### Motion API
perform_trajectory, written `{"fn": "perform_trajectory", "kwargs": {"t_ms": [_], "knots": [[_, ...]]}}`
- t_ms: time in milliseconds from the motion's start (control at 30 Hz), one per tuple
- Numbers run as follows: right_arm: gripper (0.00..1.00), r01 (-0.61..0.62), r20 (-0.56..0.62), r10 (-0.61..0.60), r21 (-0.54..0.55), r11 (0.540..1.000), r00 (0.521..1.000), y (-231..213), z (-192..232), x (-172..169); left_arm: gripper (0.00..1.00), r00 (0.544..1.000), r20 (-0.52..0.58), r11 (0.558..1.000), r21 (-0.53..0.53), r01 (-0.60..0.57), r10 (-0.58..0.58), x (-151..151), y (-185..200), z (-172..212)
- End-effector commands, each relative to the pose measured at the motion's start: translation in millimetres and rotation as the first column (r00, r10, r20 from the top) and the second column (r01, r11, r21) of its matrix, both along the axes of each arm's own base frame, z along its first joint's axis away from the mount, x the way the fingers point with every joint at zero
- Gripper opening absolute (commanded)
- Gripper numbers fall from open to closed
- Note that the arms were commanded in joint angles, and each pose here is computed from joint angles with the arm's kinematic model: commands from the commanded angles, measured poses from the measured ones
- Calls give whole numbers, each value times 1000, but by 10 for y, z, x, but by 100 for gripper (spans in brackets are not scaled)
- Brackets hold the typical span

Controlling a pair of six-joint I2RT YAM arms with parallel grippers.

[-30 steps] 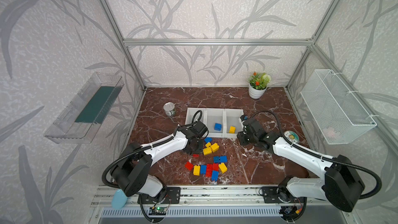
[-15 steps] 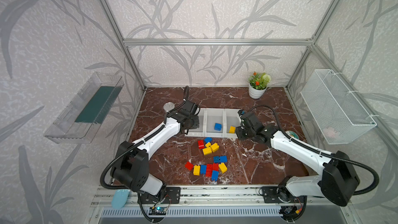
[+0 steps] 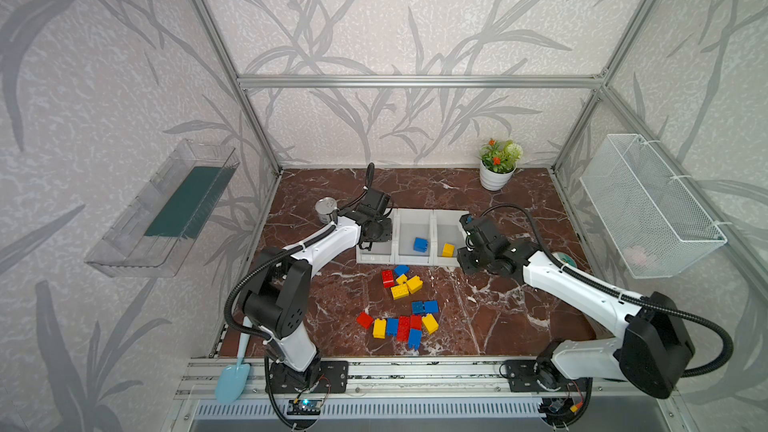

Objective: Sort the legos into containers by color
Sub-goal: 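Carry the red brick into the bin compartment nearest the left gripper and release it, then reach the right gripper down to the pile while the left gripper hovers over the bin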

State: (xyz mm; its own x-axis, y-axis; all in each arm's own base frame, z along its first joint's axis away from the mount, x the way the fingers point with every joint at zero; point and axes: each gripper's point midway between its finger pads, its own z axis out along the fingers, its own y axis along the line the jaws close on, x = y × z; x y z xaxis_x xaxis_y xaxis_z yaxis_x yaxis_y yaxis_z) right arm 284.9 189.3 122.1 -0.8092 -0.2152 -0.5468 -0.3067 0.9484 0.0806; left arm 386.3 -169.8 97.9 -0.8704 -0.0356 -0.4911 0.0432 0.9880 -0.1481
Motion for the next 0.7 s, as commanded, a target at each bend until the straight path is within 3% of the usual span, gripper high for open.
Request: {"fn": "perform_trajectory", "kwargs": {"t_ms": [0,233,667], "knots": [[43,13,35,-13,9,1000,999,-19,171,30,38,999,36,999,-31,20,-19,93,-60,141],[43,19,50,-19,-1,1000,999,-52,204,39,49,999,45,1000,-28,5,-4,86,-2,162],[43,-6,39,5,30,1000,999,38,196,20,53,996,87,997,-79,-26,32,71,32,303]]}}
